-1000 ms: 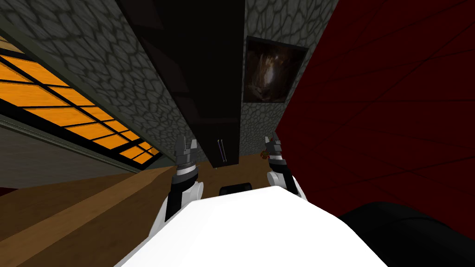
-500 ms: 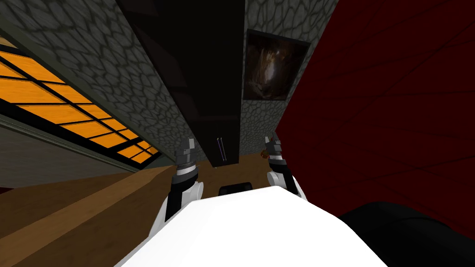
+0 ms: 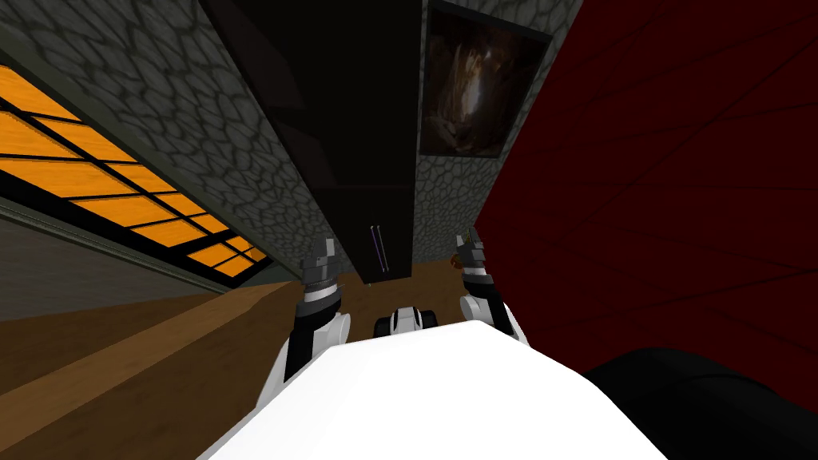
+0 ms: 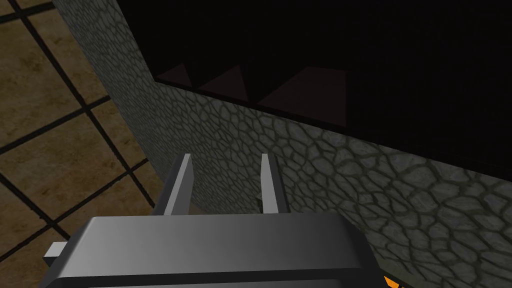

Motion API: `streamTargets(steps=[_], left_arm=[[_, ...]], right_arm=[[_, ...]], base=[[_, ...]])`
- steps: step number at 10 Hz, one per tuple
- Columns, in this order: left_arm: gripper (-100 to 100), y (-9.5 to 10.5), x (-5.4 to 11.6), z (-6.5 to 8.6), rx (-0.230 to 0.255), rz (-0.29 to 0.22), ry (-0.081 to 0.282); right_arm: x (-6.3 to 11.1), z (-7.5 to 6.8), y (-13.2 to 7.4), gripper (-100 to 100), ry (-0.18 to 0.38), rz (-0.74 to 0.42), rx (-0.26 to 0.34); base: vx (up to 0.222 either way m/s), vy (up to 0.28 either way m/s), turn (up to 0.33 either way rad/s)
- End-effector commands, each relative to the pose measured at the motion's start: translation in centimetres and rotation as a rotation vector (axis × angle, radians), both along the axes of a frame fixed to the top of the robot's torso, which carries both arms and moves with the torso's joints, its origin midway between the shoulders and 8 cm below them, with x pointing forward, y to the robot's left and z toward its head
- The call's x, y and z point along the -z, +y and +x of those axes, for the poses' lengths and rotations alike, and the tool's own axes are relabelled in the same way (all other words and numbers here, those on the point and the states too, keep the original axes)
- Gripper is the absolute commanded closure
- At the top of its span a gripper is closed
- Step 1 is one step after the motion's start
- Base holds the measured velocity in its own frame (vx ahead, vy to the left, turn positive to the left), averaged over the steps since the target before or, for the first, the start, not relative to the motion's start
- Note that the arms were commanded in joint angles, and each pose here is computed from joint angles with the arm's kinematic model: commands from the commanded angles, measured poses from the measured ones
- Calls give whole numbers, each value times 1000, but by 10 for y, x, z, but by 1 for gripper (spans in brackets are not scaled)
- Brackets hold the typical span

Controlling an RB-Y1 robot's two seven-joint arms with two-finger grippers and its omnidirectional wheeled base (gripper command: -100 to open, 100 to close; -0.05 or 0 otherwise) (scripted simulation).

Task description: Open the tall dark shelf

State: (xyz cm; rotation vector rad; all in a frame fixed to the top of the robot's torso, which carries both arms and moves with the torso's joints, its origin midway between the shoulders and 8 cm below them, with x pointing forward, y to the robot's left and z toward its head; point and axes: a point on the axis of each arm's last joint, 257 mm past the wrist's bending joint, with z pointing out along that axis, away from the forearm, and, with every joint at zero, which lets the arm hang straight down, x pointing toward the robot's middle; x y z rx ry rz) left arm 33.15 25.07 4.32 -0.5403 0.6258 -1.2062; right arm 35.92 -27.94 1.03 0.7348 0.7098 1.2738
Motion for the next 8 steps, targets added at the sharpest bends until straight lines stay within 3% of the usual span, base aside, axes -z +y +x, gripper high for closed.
streamTargets(steps=[1, 4, 8], left_arm=[[-100, -9, 6, 4, 33, 65, 32], [-100, -19, 17, 13, 62, 129, 88], [-100, -24, 35, 26, 71, 173, 172]], right_arm=[[0, 0, 0, 0, 1, 0, 0], [0, 0, 0, 0, 1, 0, 0], [0, 0, 0, 0, 1, 0, 0]], base=[[26, 1, -21], [38, 1, -26], [55, 1, -36]])
